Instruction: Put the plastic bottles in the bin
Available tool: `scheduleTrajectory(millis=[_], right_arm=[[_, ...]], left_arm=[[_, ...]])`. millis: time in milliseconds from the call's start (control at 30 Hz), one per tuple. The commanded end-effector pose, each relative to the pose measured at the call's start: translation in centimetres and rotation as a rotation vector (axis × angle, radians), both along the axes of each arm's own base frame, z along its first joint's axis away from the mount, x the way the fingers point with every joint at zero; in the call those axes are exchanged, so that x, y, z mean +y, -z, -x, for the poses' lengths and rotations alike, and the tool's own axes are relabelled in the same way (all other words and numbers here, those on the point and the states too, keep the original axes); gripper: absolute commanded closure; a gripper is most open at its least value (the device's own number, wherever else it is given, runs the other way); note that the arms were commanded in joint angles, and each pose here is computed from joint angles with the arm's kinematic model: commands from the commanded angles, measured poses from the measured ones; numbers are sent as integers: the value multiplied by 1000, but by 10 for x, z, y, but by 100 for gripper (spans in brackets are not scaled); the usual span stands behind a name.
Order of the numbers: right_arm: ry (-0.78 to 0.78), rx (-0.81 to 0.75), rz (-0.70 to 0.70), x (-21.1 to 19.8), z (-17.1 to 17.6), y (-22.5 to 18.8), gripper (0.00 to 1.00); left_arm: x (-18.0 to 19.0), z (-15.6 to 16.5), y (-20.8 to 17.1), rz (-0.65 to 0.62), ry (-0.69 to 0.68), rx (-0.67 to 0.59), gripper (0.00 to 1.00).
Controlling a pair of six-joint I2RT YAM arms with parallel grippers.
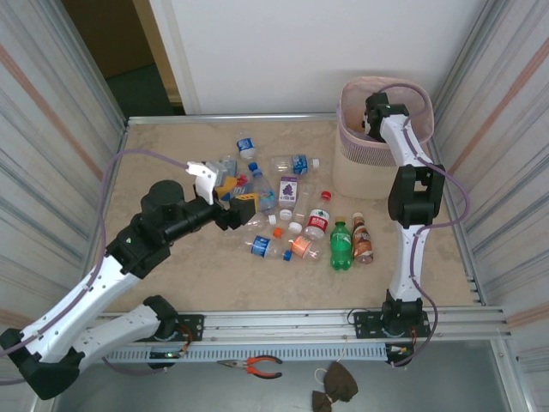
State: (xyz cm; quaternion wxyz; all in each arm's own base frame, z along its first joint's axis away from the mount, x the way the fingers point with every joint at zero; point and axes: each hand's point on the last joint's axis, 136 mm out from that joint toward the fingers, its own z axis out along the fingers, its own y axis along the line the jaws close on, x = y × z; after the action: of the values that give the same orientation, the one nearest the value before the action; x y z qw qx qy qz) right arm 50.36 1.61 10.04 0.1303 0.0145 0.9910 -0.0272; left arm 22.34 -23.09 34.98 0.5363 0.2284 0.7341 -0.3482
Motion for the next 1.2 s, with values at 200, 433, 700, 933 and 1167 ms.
scheduleTrajectory(millis=[200, 433, 700, 933, 1167], right_arm=[[24, -75, -30, -1, 6, -45, 14], [21, -174, -47, 2, 15, -102, 13], [24, -302, -64, 3, 32, -168, 14], [14, -385, -75, 6, 54, -212, 14], [0, -449, -75, 10, 83, -247, 15]], left_arm=[[9, 0, -8, 43, -31, -20, 17], [9, 1, -8, 46, -31, -21, 17], [6, -1, -5, 47, -26, -16, 17], [0, -5, -1, 42, -18, -7, 17], [-8, -11, 0, 41, -2, -3, 17]])
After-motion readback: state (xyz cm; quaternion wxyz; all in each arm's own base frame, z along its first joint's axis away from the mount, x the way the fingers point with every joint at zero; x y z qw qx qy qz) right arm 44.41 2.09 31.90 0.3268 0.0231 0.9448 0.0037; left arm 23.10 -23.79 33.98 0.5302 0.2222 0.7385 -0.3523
